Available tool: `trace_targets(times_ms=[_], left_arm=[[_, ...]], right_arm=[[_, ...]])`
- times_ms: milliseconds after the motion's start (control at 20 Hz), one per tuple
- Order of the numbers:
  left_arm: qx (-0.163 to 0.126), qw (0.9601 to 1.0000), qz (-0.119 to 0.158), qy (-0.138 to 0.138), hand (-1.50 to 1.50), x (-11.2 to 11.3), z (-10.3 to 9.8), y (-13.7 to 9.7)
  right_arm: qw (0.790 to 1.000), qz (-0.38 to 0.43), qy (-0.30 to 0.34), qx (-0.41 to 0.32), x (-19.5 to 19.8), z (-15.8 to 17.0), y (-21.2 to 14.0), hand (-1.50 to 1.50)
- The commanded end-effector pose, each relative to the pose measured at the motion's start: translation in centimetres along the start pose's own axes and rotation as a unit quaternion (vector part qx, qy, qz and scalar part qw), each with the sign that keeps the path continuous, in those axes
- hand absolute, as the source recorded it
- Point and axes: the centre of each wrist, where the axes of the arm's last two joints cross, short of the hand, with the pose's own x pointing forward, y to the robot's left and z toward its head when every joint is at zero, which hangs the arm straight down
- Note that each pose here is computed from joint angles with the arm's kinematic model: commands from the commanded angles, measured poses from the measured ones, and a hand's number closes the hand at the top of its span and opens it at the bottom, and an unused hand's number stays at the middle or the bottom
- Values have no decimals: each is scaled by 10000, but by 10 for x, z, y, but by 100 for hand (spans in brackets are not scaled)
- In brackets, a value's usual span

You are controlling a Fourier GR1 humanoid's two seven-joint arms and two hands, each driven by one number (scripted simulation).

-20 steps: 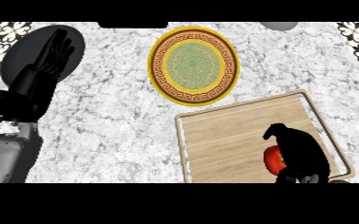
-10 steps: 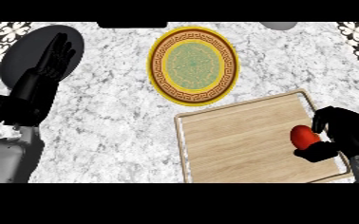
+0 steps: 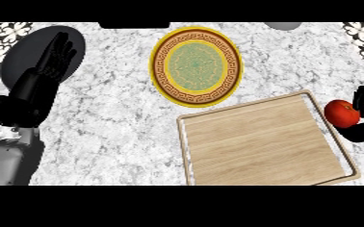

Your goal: Pick the tomato from the tray and place it in the plate

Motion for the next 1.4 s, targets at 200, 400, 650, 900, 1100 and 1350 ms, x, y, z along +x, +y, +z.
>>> trace_targets(times_ms=[200,400,650,900,1100,1350], left_arm=[[100,9999,-37,33,0,-22,1,-3],[-52,10000,-3,-58,0,-6,4,-1],[-22,10000,-5,7,0,5,-3,-8],[-56,10000,57,20,0,-13,-10,8],[-115,9999,0,9,0,-1,-6,-5],[-126,9999,49,4,0,-14,-7,0]], right_arm=[[9733,-1523,-1583,-668,62,16,-37,150],[9573,-2025,-1961,-638,99,21,-71,150],[9538,-2022,-2172,-472,148,13,-64,150],[9507,-2048,-2301,-354,204,0,-61,150],[9428,-2412,-2297,-140,242,-14,-29,150],[9460,-2388,-2191,105,292,-35,-25,150]])
